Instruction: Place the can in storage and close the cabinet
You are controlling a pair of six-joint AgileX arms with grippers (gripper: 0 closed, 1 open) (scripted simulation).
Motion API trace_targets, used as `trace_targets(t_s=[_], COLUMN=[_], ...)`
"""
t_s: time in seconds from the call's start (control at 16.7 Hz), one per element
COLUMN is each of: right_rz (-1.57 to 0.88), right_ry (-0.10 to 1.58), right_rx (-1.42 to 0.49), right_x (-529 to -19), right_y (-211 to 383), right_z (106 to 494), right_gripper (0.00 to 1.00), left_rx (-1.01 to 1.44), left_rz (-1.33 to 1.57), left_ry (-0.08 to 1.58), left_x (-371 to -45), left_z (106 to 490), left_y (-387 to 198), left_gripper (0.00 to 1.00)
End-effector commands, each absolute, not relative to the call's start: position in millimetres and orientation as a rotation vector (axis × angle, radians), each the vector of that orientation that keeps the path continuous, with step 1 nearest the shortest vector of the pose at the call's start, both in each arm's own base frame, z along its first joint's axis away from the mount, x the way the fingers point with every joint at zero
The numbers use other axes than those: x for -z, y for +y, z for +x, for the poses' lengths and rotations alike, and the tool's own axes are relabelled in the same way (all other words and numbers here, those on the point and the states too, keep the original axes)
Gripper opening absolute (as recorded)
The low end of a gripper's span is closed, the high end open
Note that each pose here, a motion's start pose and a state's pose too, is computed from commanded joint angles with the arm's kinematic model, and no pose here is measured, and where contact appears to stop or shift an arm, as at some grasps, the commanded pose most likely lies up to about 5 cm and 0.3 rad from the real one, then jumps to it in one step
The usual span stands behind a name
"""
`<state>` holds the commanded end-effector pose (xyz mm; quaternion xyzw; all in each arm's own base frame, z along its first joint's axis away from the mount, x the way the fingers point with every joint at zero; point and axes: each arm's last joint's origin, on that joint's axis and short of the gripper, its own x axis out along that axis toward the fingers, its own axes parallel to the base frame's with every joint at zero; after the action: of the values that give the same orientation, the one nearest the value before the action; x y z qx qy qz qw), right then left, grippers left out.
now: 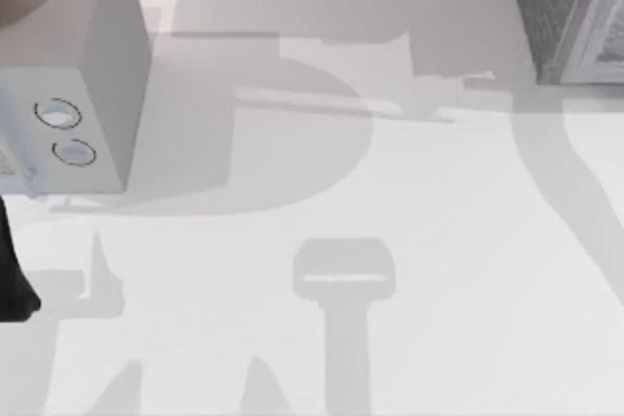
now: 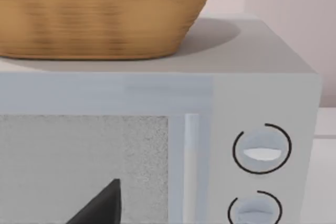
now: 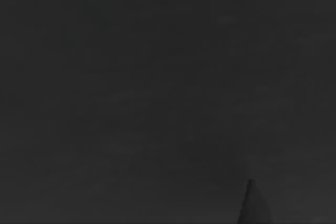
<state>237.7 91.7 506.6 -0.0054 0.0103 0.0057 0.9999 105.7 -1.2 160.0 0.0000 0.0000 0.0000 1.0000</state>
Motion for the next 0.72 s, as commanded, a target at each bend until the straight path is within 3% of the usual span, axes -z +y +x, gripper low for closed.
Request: trace_targets(t_s=[0.72], right_rz=[0.006], right_ry=[-0.036], right_rx=[0.032], right_x=[-520], right_y=[89], right_z=[232], right_gripper=[1.00], left_rx=[0.000], left_rz=[0.000], left_ry=[0.000], left_x=[-160], left_z=[106], left_y=[-1], left_gripper=[1.00])
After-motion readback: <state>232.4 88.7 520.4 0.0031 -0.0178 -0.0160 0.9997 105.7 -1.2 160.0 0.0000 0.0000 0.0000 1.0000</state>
